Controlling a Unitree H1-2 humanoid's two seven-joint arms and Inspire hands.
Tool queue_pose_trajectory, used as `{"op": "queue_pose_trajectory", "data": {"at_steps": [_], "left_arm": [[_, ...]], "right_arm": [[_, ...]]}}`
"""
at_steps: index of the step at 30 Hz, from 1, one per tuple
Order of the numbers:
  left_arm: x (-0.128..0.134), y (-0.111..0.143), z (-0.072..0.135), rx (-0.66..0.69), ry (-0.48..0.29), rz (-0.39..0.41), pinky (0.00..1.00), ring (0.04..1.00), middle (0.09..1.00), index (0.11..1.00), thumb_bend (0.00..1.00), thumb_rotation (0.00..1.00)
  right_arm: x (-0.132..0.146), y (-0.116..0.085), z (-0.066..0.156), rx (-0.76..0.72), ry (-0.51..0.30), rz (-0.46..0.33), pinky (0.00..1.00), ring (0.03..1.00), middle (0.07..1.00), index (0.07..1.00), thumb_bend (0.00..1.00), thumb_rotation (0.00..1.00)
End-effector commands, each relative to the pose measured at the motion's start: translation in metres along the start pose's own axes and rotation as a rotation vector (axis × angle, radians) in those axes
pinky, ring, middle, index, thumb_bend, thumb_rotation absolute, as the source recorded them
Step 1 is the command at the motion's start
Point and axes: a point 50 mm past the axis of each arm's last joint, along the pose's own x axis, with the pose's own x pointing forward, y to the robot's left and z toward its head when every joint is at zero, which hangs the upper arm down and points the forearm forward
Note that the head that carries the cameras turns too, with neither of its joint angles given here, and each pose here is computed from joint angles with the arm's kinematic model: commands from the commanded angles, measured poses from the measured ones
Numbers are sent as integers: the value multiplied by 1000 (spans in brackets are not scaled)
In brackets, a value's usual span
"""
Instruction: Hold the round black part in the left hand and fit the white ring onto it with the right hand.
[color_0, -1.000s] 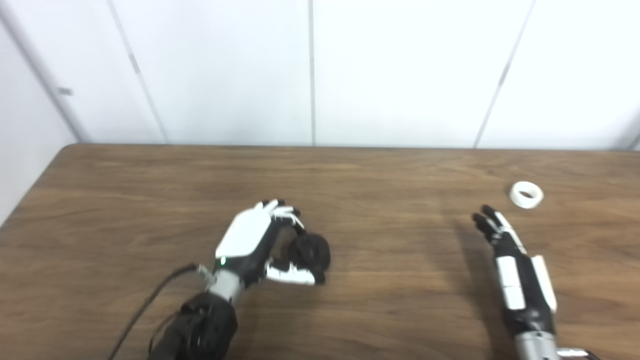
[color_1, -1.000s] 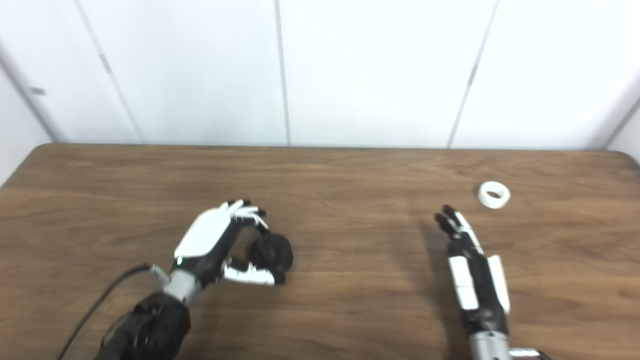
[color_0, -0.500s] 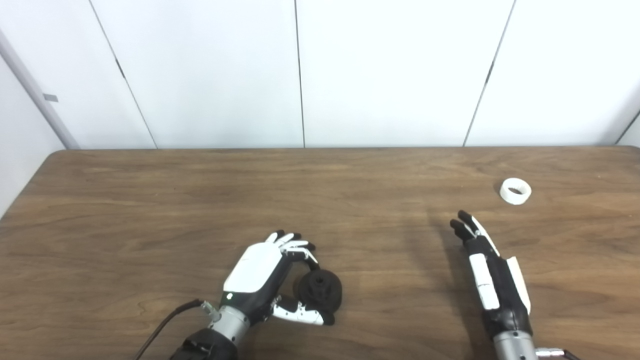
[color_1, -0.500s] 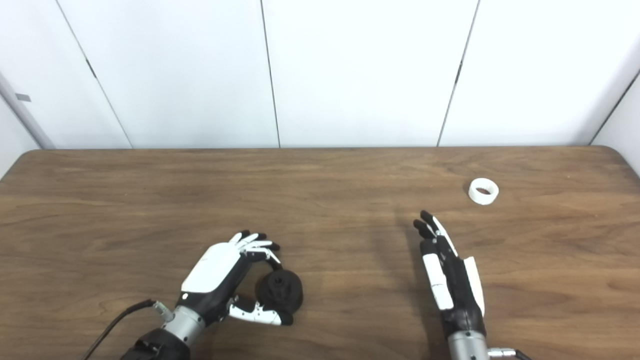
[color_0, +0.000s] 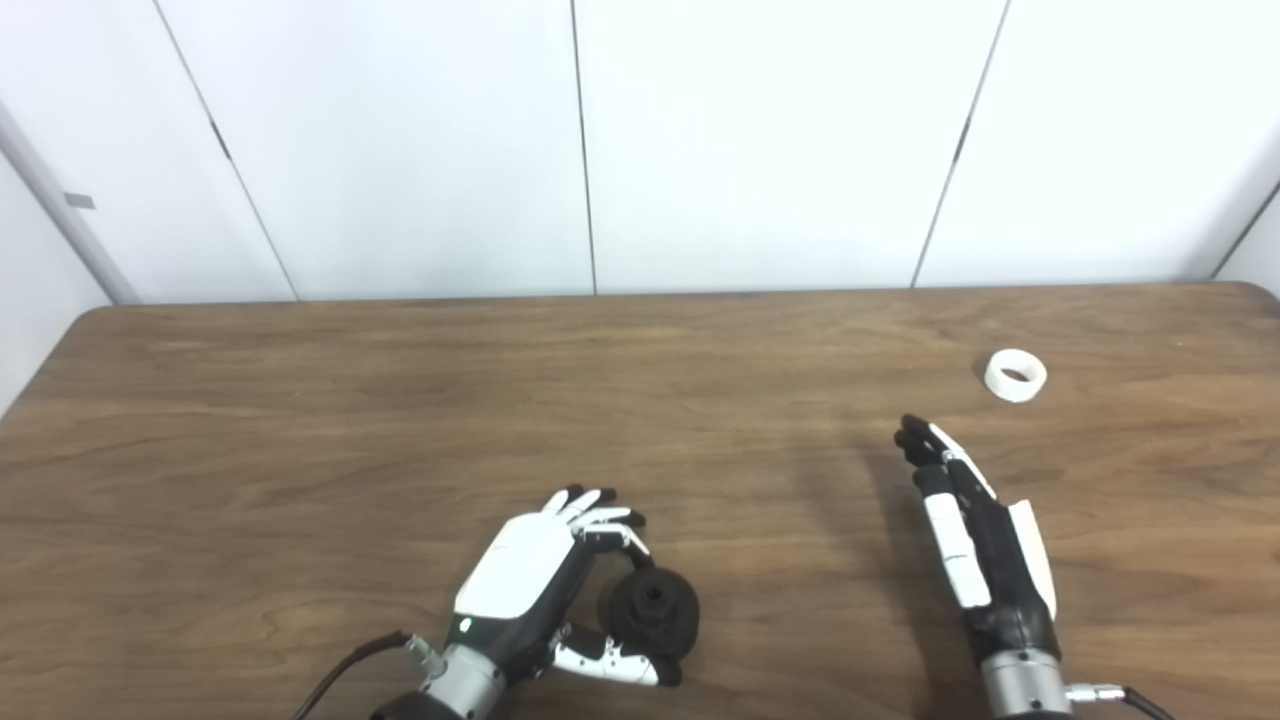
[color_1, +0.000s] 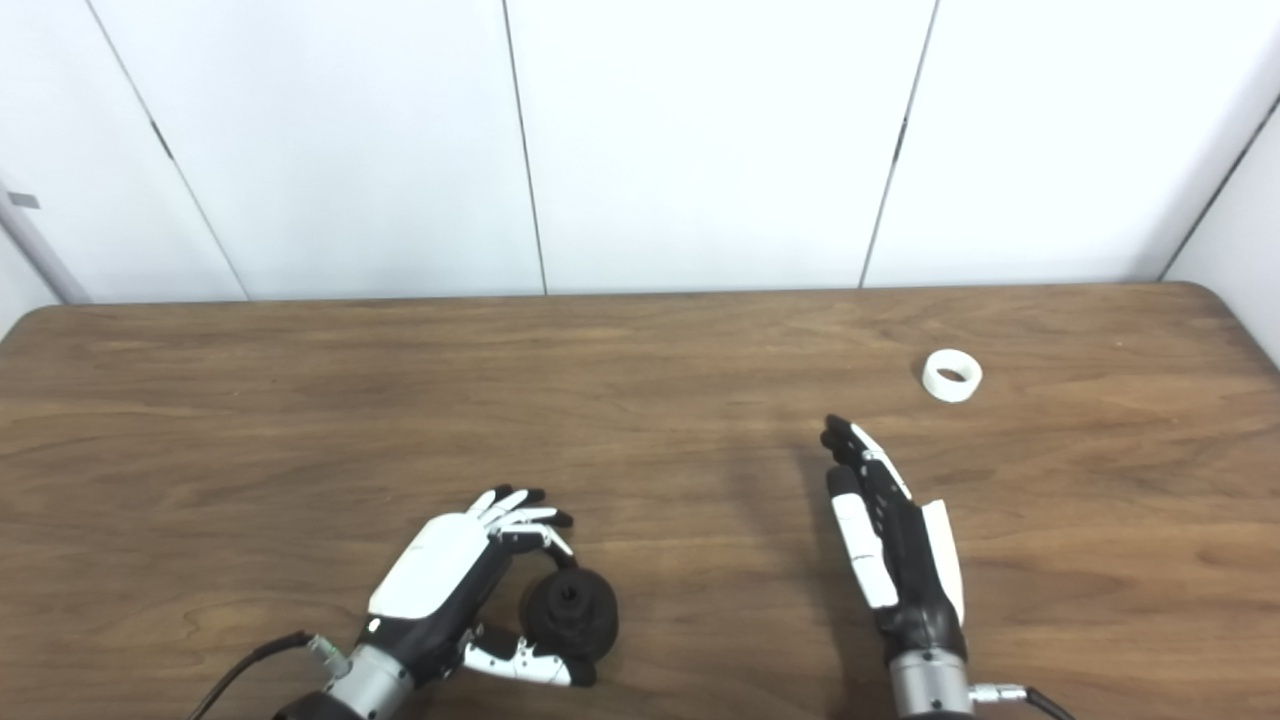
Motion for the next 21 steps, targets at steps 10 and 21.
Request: {"op": "queue_pose_trajectory", "data": {"at_steps": [10, 21], "left_arm": [[-12, -20, -8, 4, -24, 11, 1000, 910, 816, 485, 523, 50], [-13, -24, -8, 45, -42, 13, 1000, 913, 815, 485, 521, 49]], "right_arm": [[13, -23, 20, 14, -66, -42, 773, 813, 835, 800, 483, 805], [35, -47, 37, -89, -69, -66, 842, 855, 848, 815, 476, 844]]}}
